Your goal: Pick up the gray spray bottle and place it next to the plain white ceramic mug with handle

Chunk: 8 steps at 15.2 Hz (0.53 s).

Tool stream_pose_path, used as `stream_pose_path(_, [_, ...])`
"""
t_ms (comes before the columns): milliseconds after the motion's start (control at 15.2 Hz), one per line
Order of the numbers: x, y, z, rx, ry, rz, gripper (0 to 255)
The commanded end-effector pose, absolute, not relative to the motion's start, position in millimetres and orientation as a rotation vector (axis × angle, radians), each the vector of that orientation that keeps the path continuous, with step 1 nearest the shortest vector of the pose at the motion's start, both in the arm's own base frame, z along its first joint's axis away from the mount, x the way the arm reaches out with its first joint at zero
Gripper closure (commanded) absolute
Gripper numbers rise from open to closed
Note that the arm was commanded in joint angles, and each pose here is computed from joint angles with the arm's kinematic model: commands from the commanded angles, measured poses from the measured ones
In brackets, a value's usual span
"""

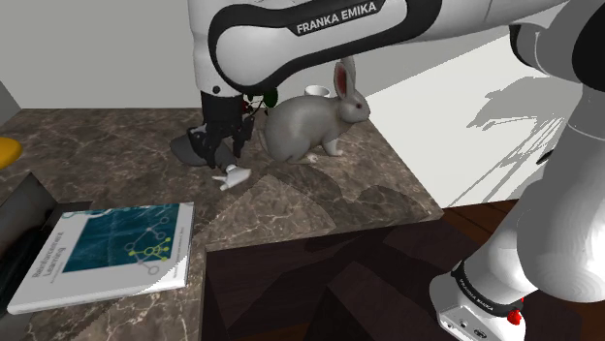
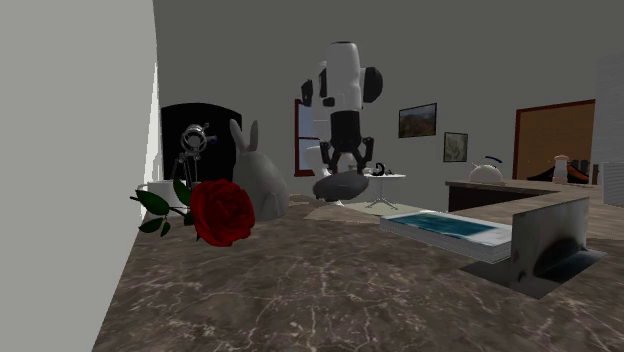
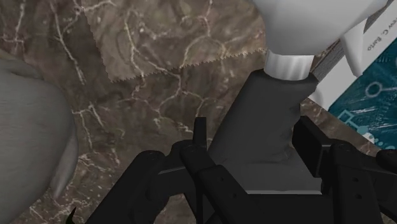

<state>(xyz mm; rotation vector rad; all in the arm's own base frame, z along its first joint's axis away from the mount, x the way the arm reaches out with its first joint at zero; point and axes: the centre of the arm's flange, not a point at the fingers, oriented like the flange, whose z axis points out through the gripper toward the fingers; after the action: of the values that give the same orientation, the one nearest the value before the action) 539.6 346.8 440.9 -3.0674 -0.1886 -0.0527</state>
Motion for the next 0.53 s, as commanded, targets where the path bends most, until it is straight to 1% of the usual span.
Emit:
stream_pose_path(0, [539, 346, 453, -3.067, -0.189, -0.053, 255])
stream_pose_path(462, [539, 346, 490, -3.067, -0.189, -0.053, 255])
